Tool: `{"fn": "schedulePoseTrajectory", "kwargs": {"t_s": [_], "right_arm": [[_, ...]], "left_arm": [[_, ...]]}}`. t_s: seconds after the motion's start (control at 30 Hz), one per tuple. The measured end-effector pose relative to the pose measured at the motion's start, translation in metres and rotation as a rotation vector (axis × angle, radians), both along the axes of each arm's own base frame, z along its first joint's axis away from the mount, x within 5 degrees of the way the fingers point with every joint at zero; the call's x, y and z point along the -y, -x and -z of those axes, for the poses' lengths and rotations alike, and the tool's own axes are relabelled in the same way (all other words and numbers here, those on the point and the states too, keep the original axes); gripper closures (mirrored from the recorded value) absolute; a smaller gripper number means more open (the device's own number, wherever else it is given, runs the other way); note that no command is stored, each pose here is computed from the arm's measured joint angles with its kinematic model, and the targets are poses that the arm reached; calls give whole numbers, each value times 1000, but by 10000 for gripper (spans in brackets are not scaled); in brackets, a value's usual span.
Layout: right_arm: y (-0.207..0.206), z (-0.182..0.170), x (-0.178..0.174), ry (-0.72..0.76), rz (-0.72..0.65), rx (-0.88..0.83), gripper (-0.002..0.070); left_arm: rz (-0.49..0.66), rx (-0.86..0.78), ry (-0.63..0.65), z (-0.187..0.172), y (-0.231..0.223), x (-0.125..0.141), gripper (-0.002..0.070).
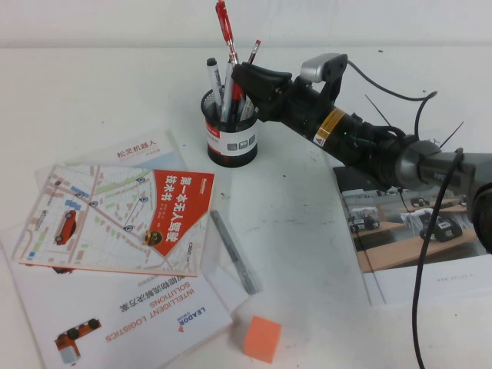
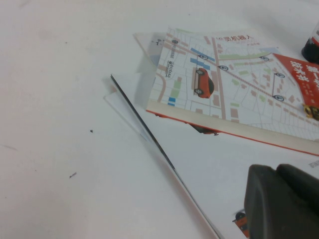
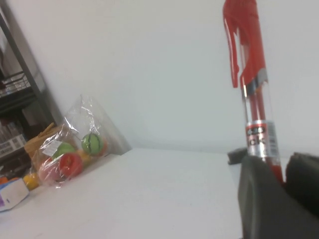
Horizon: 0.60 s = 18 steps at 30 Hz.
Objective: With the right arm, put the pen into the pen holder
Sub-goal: Place the pen onto the pen holder
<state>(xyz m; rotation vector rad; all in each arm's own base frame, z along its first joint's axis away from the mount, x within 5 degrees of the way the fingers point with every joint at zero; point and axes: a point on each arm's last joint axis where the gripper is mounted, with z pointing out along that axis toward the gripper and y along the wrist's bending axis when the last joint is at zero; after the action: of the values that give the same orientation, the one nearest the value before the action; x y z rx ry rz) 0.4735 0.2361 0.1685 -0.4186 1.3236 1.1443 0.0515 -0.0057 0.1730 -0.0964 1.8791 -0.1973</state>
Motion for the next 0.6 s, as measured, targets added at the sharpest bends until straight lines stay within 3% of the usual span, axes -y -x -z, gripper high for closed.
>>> {"fn": "schedulePoseTrajectory", "kwargs": {"t_s": [0.07,0.23,0.33,0.43,0.6], "right_arm": [[0,0,0,5,2,14,582],[2,-3,0,-13,-10,42,414],[2,-6,0,-39,-14,56,377],[0,-9,2,-84,-10,23,427],[5,-37,7,-115,-85,-10,641]], "left_arm": [[0,0,0,0,0,0,677],[0,0,0,0,0,0,678],[0,0,0,0,0,0,678],[0,0,0,0,0,0,678],[0,0,0,0,0,0,678]]}}
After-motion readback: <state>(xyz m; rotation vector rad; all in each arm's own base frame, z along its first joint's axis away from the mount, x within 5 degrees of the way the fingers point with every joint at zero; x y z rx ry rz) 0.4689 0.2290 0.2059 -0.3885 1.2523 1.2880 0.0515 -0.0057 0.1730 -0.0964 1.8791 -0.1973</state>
